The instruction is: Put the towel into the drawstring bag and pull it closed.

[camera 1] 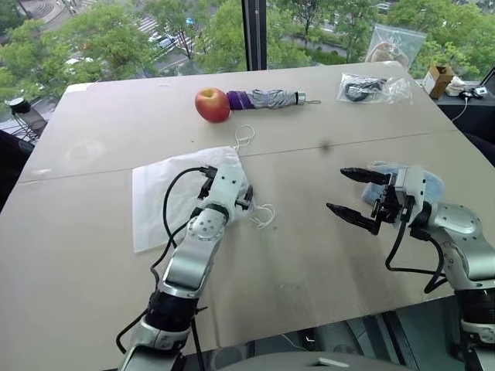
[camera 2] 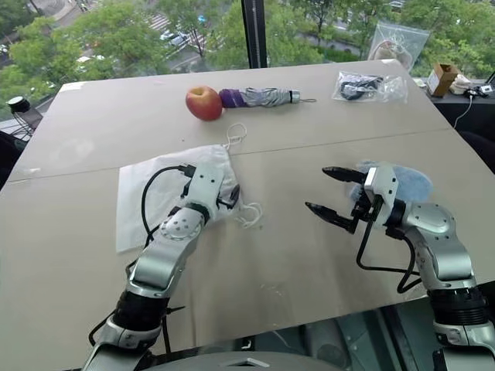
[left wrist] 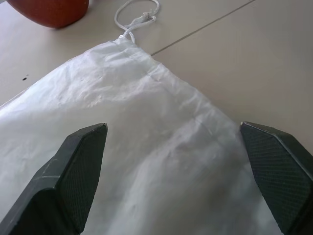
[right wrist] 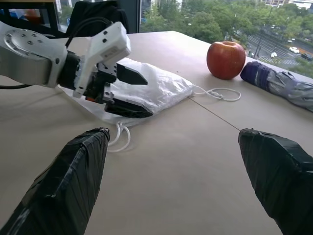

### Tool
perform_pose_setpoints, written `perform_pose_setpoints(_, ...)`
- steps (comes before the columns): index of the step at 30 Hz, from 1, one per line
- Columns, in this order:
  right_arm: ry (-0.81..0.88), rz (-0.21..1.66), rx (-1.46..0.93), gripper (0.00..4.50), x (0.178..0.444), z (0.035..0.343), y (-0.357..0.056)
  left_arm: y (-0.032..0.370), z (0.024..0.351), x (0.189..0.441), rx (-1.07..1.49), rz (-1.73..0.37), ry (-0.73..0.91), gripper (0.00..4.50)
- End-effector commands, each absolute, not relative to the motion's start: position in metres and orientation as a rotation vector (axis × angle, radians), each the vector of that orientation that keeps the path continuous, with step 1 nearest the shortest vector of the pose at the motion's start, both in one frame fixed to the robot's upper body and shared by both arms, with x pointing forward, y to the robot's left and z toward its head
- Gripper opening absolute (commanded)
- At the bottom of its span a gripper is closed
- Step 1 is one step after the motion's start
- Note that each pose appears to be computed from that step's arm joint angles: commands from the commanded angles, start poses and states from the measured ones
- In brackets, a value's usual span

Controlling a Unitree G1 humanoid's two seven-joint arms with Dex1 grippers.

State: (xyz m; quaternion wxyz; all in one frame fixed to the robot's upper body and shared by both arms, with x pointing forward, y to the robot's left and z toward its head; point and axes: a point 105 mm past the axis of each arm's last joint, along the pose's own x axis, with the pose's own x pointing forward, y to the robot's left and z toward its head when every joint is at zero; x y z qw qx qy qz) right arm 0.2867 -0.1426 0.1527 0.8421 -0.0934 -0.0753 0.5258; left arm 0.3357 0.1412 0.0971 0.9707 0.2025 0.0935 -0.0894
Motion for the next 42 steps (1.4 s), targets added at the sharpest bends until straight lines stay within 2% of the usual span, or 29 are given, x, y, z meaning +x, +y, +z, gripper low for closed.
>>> perform_pose_setpoints(1,-0.209,1.098,-0.212,4.5,0.285,0.162,-0.145,0.151,0.093,0.317,0.506,-0.314,0.164,4.46)
perform_pose_setpoints(5,-0.208,1.111,-0.203,4.5,0.286,0.16,-0.142,0.182,0.09,0.298,0.748,-0.449,0.156,4.46)
perform_pose_setpoints(7,-0.21,1.118,-0.201,4.5,0.286,0.16,-0.14,0.21,0.091,0.296,0.97,-0.458,0.157,4.46)
perform_pose_setpoints(9,-0.213,1.12,-0.198,4.5,0.286,0.159,-0.138,0.224,0.092,0.296,1.077,-0.459,0.142,4.46)
perform_pose_setpoints(12,-0.217,1.121,-0.194,4.5,0.286,0.159,-0.136,0.256,0.119,0.305,1.147,-0.23,0.032,4.46)
perform_pose_setpoints(15,-0.218,1.12,-0.193,4.5,0.285,0.159,-0.136,0.272,0.143,0.302,1.214,-0.061,-0.094,4.46)
perform_pose_setpoints(21,-0.218,1.119,-0.194,4.5,0.285,0.159,-0.137,0.292,0.153,0.291,1.194,0.115,-0.143,4.46)
perform_pose_setpoints(23,-0.219,1.12,-0.194,4.5,0.286,0.159,-0.137,0.285,0.157,0.295,1.016,0.121,-0.168,4.46)
perform_pose_setpoints(27,-0.22,1.13,-0.195,4.5,0.287,0.159,-0.135,0.239,0.14,0.312,0.653,-0.089,-0.131,4.46)
perform_pose_setpoints(33,-0.227,1.135,-0.198,4.5,0.289,0.16,-0.133,0.161,0.142,0.337,0.223,-0.272,-0.071,4.46)
perform_pose_setpoints(36,-0.227,1.132,-0.2,4.5,0.288,0.16,-0.133,0.133,0.134,0.344,0.168,-0.327,0.0,4.46)
perform_pose_setpoints(39,-0.226,1.125,-0.202,4.5,0.287,0.16,-0.134,0.12,0.117,0.348,0.238,-0.327,0.087,4.46)
perform_pose_setpoints(42,-0.225,1.107,-0.208,4.5,0.286,0.161,-0.138,0.138,0.108,0.349,0.302,-0.186,0.145,4.46)
